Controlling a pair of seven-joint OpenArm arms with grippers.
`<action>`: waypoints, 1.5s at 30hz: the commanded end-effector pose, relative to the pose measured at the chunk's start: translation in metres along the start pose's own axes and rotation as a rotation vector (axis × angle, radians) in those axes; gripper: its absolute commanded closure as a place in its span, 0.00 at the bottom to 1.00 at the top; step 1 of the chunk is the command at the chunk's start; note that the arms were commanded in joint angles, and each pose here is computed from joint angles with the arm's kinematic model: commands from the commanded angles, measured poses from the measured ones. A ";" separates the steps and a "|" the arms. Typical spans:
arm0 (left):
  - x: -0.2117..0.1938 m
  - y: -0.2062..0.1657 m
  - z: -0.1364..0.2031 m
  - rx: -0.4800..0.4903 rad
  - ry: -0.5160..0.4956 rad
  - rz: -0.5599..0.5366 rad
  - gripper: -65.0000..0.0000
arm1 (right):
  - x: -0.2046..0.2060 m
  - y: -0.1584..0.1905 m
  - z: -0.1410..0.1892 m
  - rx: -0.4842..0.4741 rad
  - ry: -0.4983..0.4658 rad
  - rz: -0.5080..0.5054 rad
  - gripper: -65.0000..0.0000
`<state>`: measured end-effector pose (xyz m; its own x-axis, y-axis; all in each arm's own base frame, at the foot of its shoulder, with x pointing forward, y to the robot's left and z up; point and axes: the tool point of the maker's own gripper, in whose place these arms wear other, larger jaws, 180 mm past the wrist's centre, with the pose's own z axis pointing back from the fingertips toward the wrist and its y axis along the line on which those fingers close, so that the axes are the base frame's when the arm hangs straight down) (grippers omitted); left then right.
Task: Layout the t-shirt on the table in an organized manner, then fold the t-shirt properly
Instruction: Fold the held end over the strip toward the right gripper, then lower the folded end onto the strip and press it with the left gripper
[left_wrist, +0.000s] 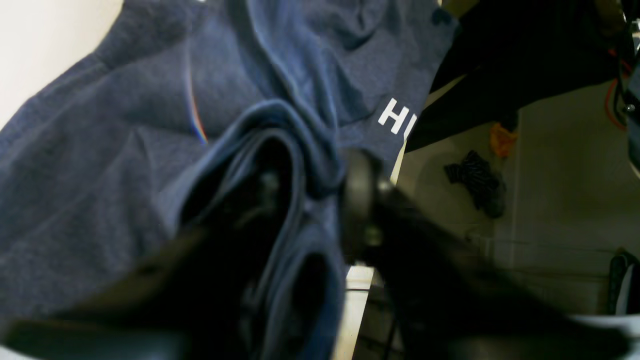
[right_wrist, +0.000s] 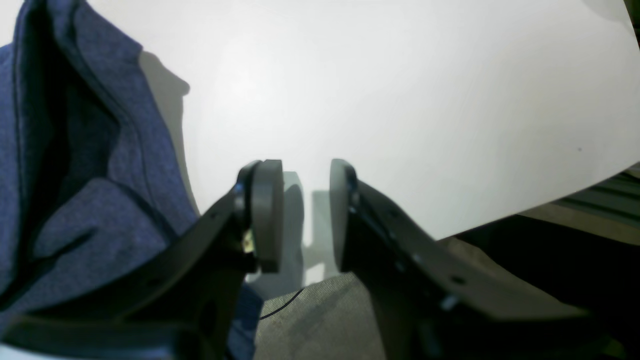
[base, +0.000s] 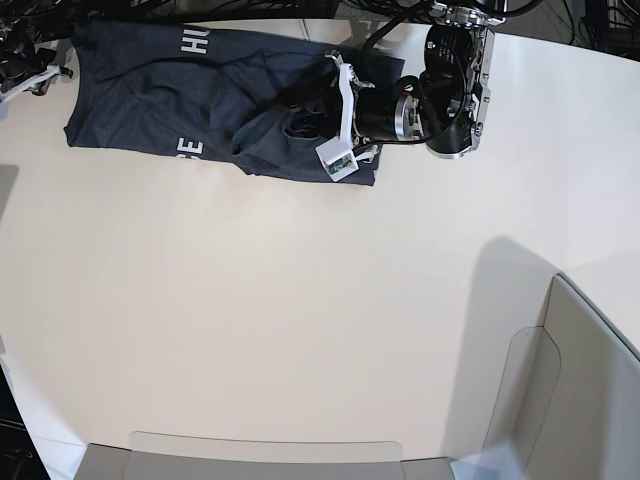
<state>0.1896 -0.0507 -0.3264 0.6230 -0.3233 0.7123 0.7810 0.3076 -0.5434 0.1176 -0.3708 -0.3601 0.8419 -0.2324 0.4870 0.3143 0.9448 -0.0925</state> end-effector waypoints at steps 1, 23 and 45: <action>0.014 -0.005 0.001 -0.018 -0.048 -0.018 0.63 | 0.008 -0.005 0.005 -0.012 -0.018 0.020 0.74; 0.014 -0.007 0.002 -0.015 -0.046 -0.030 0.85 | 0.009 -0.004 0.005 -0.012 -0.022 0.020 0.74; 0.055 -0.021 -0.014 -0.022 0.038 -0.309 0.86 | 0.010 -0.005 0.005 -0.015 -0.021 0.023 0.74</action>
<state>0.2016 -0.0849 -0.2985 0.3846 -0.4733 0.7925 0.9229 0.1812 -0.3397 0.1192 -0.3717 -0.3590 0.8410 -0.2292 0.4901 0.3128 0.9451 -0.0948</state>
